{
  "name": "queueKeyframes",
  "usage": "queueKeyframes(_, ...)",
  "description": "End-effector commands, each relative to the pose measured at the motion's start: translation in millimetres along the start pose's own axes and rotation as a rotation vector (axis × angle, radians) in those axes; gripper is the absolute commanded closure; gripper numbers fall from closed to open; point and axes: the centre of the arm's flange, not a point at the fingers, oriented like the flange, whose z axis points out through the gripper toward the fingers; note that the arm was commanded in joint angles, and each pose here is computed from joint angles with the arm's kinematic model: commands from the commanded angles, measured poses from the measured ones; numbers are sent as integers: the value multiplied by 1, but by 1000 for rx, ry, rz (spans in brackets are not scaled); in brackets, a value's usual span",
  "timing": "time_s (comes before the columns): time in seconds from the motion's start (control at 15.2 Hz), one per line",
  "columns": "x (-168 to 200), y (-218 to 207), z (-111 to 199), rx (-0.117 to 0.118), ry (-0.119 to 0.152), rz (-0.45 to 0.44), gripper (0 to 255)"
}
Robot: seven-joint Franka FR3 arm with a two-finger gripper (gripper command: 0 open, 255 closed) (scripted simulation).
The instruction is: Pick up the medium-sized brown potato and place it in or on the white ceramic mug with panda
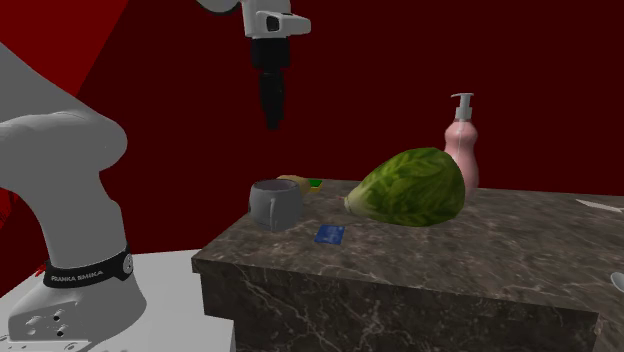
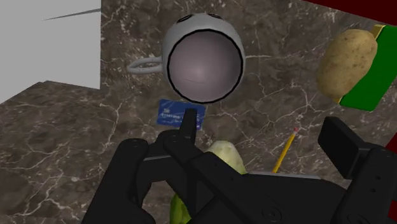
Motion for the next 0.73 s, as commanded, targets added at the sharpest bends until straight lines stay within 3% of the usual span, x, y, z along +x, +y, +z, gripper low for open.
queueKeyframes(0.0,-1,-14,19,8,0,22,0)
queueKeyframes(0.66,-2,-101,113,42,-6,121,0)
